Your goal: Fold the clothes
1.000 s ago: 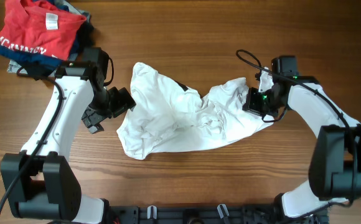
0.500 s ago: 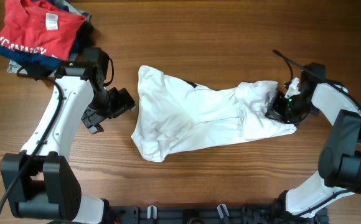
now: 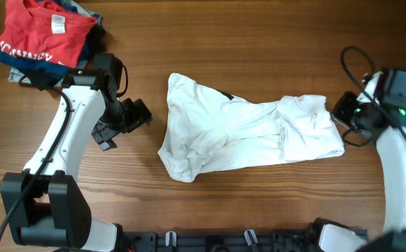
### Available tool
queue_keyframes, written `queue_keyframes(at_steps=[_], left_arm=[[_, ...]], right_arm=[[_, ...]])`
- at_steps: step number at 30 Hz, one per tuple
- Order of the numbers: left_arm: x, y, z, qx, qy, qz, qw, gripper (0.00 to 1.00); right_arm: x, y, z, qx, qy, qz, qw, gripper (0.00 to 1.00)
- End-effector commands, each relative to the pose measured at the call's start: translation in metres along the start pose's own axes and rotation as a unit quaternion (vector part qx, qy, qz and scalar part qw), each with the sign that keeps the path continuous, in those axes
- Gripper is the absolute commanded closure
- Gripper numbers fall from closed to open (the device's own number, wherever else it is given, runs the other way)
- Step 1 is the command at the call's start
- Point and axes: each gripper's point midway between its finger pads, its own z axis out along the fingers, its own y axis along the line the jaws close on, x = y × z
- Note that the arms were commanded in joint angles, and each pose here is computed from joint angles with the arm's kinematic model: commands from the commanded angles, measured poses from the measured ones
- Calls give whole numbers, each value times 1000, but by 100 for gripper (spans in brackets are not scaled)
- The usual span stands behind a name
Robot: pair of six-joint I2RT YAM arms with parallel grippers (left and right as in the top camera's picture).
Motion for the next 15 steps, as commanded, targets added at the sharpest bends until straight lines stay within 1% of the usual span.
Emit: queue_keyframes(at_steps=[1,3,5,9,11,13,15], left_arm=[[-1,-2,1,6,-1,6,1000,0],[-1,-2,1,6,-1,6,1000,0],[-1,-2,1,6,-1,6,1000,0],[-1,-2,1,6,-1,6,1000,0],[-1,-2,1,6,-1,6,1000,0],[-1,-2,1,6,-1,6,1000,0],[-1,-2,1,6,-1,6,1000,0]], right_arm=[[2,-3,7,7,10,-17,1000,80],[6,2,19,-12,31,-17,999,82],[15,14,45,-59,71,-44,995,86],[33,26,86,-120,131,-27,984,88],[40,36,103,-140,147,-28,979,88],[44,41,118,-143,152,-36,977,87],[37,48,132,-148,135,-38,979,85]])
